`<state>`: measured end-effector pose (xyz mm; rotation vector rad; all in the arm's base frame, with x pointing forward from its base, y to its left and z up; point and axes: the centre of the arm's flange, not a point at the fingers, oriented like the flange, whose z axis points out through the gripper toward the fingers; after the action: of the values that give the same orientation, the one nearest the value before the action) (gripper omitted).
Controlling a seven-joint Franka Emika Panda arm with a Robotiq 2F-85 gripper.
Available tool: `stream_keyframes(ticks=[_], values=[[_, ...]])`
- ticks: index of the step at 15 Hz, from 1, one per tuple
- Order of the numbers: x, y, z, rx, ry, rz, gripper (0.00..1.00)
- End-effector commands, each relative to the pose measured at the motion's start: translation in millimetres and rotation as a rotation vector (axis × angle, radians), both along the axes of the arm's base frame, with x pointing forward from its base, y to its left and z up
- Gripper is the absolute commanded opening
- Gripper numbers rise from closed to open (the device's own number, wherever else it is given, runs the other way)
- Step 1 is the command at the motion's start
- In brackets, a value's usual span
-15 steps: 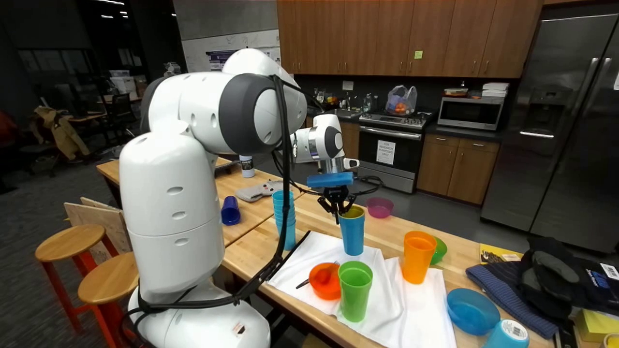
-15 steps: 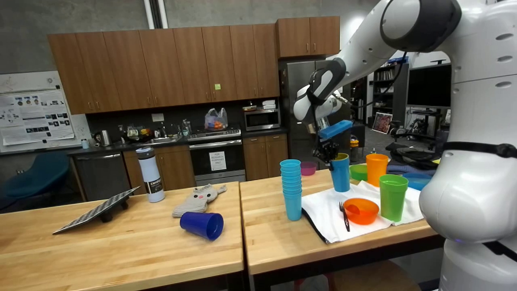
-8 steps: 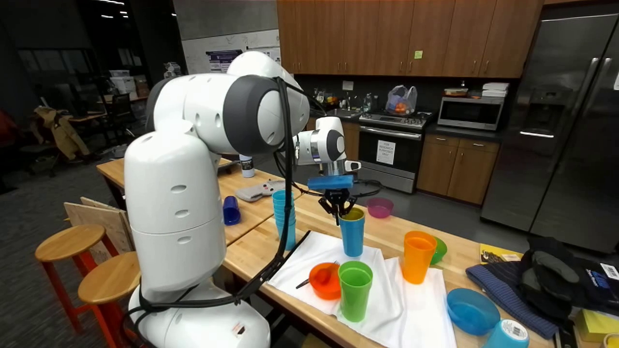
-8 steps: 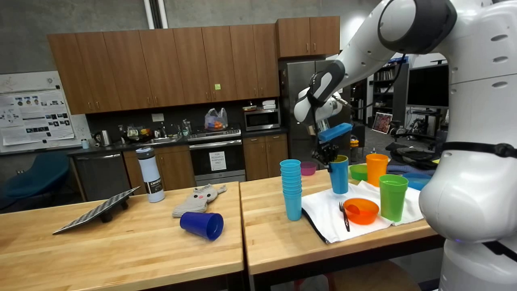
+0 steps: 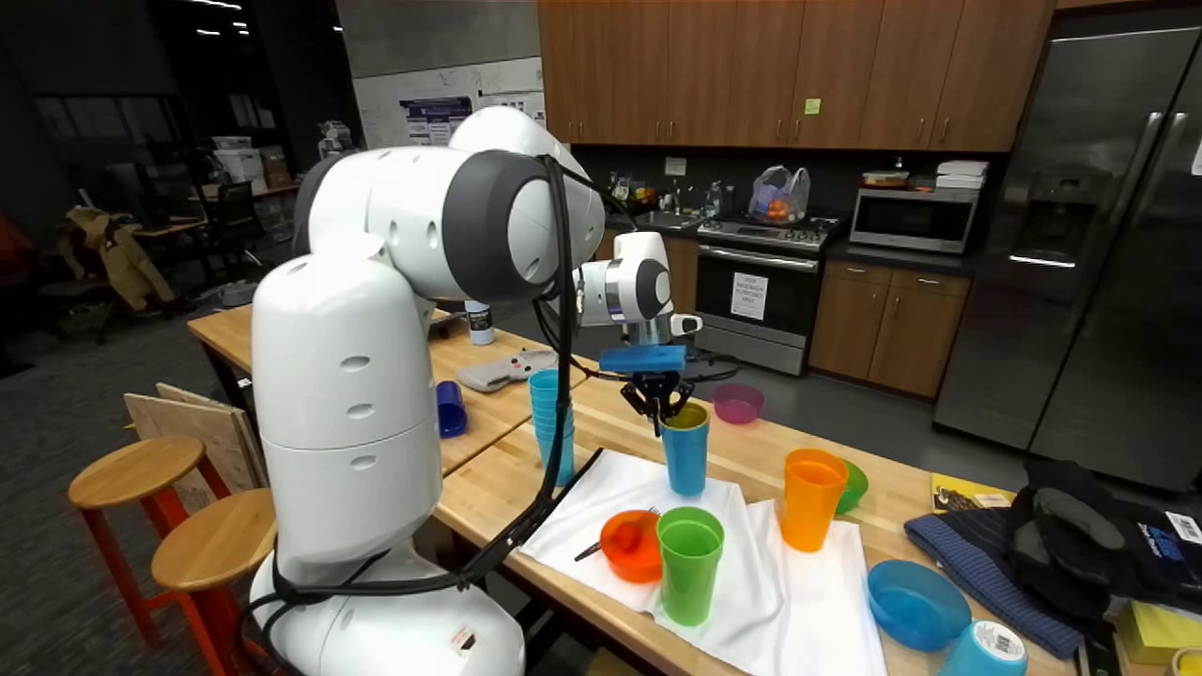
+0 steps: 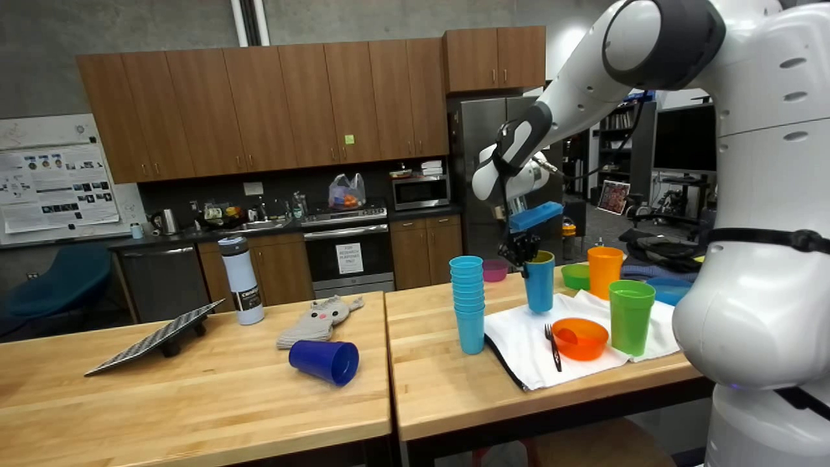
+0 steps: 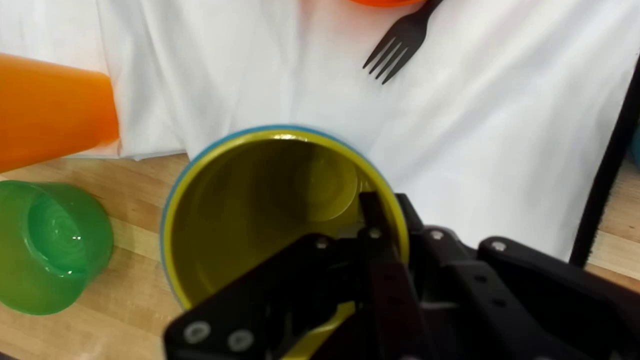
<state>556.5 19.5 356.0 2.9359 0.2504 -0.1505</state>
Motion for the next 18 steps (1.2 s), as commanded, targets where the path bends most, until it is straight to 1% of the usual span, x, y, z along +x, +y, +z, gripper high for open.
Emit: stream_keyframes(ticks=[1, 4, 10, 13, 14, 15, 18], values=[[2.4, 0.7, -1.1, 0.008, -0.019, -0.012, 0.02], [4.0, 1.8, -7.4, 0.011, -0.017, -0.006, 0.02], [4.8, 4.3, -28.3, 0.007, 0.017, 0.007, 0.02], [3.0, 5.9, -27.1, -0.002, 0.022, 0.028, 0.02], [3.3, 5.4, -25.4, -0.009, 0.031, 0.015, 0.34], [3.9, 4.8, -23.4, 0.002, 0.019, 0.016, 0.10], [3.2, 5.2, -26.2, 0.001, 0.025, 0.016, 0.26]])
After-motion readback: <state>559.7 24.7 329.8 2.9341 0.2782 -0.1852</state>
